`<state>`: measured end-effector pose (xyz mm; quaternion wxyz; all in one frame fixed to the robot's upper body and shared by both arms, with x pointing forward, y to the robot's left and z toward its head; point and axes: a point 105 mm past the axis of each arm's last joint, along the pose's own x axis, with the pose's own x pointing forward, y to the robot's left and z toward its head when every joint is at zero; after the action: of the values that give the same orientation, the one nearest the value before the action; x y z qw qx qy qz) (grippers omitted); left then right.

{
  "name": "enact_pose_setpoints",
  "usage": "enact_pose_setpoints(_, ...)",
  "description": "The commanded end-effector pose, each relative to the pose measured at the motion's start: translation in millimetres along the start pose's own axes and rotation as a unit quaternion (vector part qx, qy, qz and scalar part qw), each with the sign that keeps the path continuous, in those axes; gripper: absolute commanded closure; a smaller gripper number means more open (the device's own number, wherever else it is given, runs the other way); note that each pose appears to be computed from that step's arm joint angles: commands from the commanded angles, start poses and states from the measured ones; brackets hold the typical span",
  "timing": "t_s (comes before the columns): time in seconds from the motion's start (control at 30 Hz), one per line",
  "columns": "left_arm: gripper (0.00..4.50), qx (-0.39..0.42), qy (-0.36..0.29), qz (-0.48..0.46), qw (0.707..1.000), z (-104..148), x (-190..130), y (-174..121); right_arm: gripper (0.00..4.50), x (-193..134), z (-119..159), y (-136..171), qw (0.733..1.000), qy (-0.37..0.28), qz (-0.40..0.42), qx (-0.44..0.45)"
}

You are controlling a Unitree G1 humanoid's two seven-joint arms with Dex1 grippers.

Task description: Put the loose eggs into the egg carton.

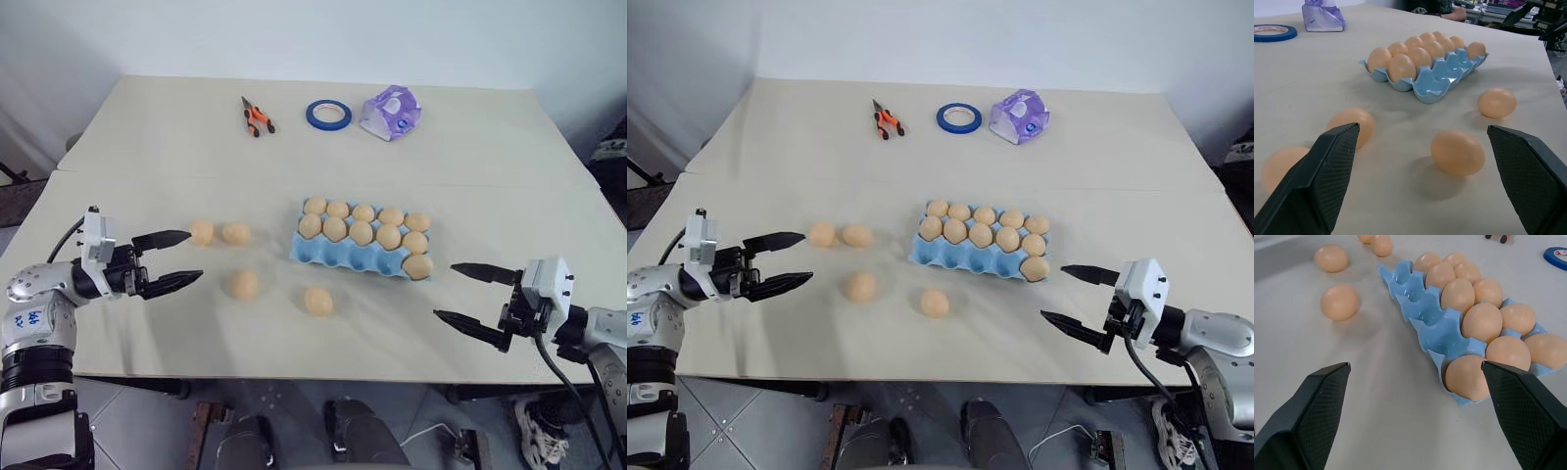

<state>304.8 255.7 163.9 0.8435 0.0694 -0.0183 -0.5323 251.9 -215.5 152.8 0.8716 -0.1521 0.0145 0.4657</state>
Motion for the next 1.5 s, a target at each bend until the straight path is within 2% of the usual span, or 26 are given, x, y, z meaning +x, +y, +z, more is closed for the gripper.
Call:
enact_pose_setpoints(0.03,0.04,0.019,0.005,0.002,1.0,8,3,3,0.0,1,8,-1,1.0,-0.013,-0.001,-0.019)
enact_pose_setpoints(0.3,0.04,-0.008,0.029,0.048,0.998,7,2,7,0.0,-1,9,-1,1.0,-0.016,-0.012,-0.017)
enact_pose_setpoints(0.5,0.04,0.039,0.018,0.103,0.994,17,2,1,0.0,-3,9,3,0.999,-0.025,-0.036,-0.003)
enact_pose_setpoints(0.6,0.04,0.047,0.028,0.098,0.994,17,12,-13,0.0,-2,6,7,0.999,-0.023,-0.035,0.003)
enact_pose_setpoints(0.8,0.04,0.001,0.073,0.098,0.993,11,48,-39,0.0,1,8,4,0.999,-0.021,-0.03,0.003)
enact_pose_setpoints(1.0,0.04,-0.022,0.053,0.138,0.989,17,69,-43,0.0,1,13,-7,0.999,-0.02,-0.029,-0.005)
enact_pose_setpoints(1.17,0.04,-0.004,0.037,0.125,0.992,30,96,-66,0.0,0,14,-12,1.0,-0.016,-0.017,-0.007)
enact_pose_setpoints(1.27,0.04,-0.018,0.051,0.11,0.992,24,107,-82,0.0,1,14,-10,1.0,-0.014,-0.006,-0.004)
enact_pose_setpoints(1.4,0.04,-0.034,0.11,0.066,0.991,4,119,-109,0.0,1,14,-11,1.0,-0.01,0.0,-0.003)
enact_pose_setpoints(1.5,0.04,-0.022,0.112,0.045,0.992,2,136,-120,0.0,2,14,-12,1.0,-0.009,0.002,-0.003)
